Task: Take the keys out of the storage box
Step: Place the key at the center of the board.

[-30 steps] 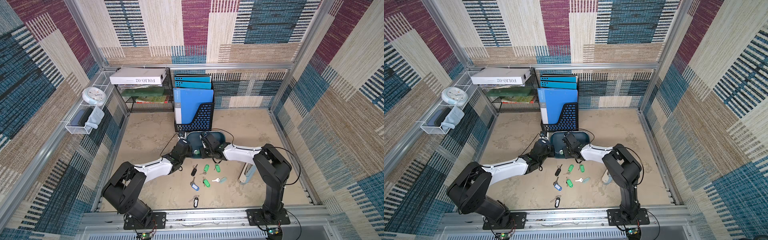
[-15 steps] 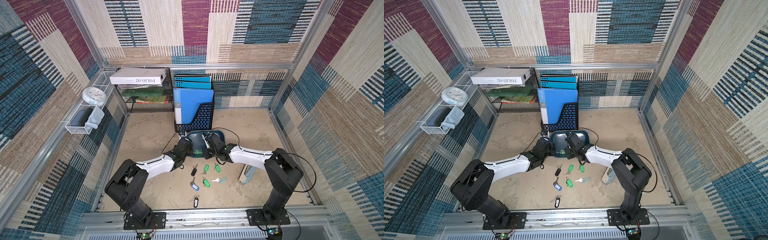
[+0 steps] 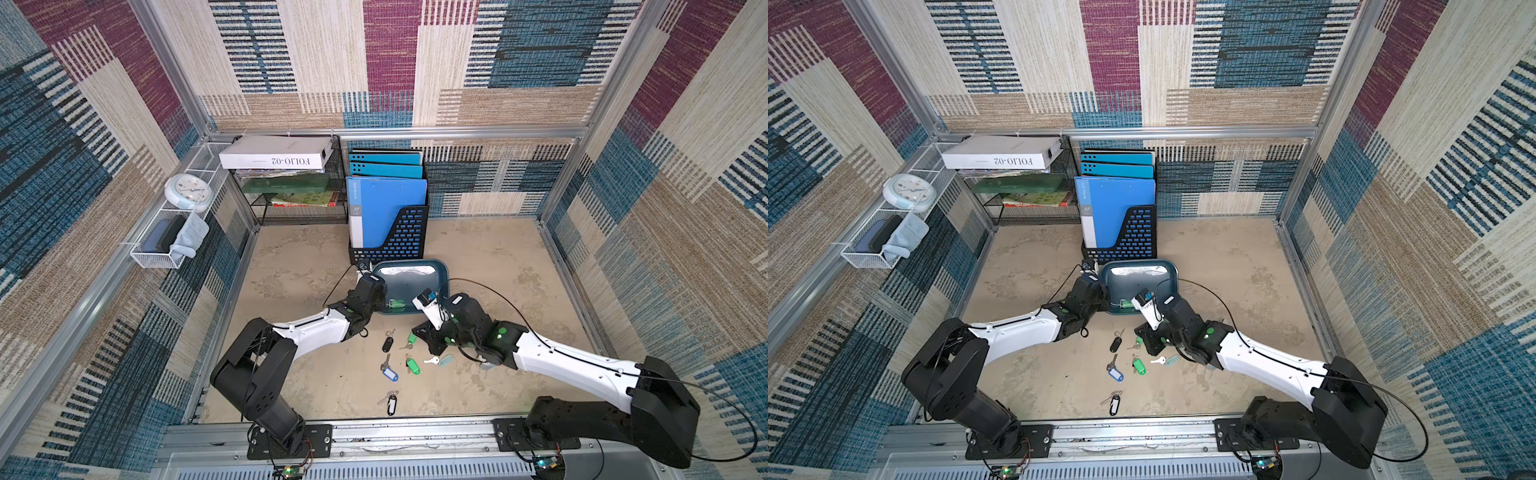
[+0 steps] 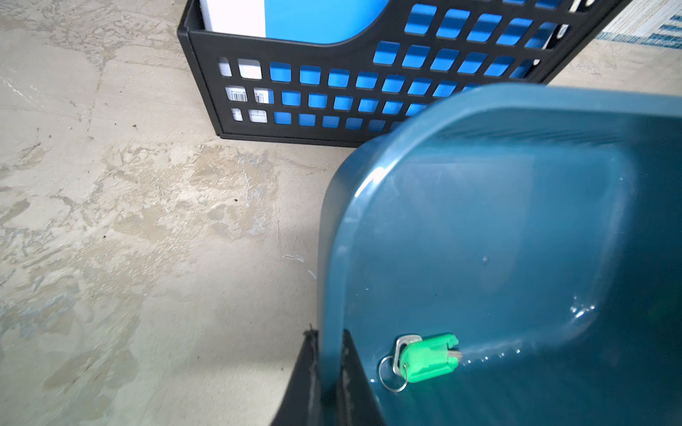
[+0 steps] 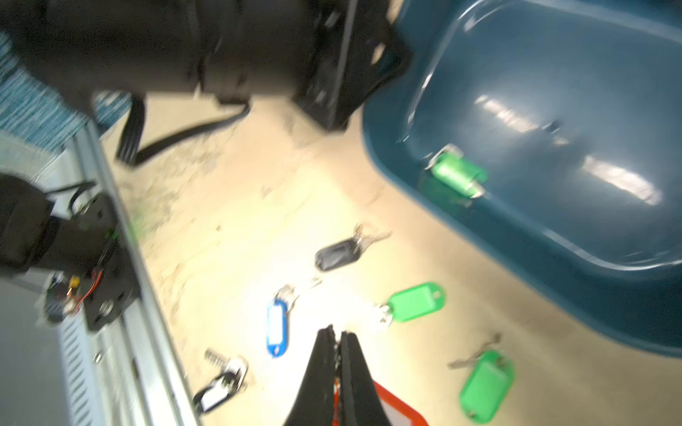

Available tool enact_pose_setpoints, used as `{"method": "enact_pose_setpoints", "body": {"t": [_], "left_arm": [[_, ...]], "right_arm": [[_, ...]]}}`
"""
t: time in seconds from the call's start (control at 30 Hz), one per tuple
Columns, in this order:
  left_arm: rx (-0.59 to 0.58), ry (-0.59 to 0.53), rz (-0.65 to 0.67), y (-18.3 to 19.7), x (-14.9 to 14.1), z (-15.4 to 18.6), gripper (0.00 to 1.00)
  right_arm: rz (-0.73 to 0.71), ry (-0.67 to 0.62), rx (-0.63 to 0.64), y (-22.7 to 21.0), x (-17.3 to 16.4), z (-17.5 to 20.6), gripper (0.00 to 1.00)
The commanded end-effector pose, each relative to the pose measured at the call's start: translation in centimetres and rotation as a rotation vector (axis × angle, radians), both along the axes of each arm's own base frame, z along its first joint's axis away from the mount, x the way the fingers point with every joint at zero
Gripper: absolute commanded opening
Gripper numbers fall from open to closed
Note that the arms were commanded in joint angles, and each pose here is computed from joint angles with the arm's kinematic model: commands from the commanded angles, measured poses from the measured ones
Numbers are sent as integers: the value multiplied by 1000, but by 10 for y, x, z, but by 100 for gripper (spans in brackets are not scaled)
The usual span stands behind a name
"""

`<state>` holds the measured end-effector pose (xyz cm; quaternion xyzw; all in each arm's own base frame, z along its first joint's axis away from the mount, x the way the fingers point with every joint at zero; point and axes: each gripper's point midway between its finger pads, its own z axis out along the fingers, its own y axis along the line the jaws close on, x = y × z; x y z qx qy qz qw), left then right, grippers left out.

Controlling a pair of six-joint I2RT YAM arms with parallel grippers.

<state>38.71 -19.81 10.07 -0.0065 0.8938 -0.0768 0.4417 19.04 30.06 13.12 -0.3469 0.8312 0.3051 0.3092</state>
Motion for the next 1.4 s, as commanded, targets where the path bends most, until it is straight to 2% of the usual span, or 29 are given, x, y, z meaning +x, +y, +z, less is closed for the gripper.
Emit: {"method": "enact_pose_setpoints", "body": {"t": [0.0,0.17,0.47,0.73,0.93,1.0,1.1,1.17,1.27,1.37], "left_arm": [[18,6,15,3,1,-1,5],[12,0,10,3,0,0,5],[11,18,8,3,-2,1,5],[13,17,13,5,-3,2,5],[10,17,9,4,-4,2,5],[7,16,5,3,-4,3,5],[5,17,2,3,-4,3,5],[5,19,-2,2,-5,3,5],[1,23,-8,2,-6,3,5],[-6,26,-12,1,-8,3,5]], "right_arm": [[77,106,2,5,-41,-21,0],[118,125,-78,13,-72,-53,0],[138,128,-254,14,-94,-103,0],[122,109,-276,8,-95,-110,0],[152,98,-254,9,-106,-103,15],[153,97,-261,8,-108,-103,32],[153,91,-260,9,-110,-99,40],[136,67,-257,9,-106,-90,58],[52,-13,-227,6,-87,-61,67],[-137,-160,-148,-7,-49,-12,76]]}}
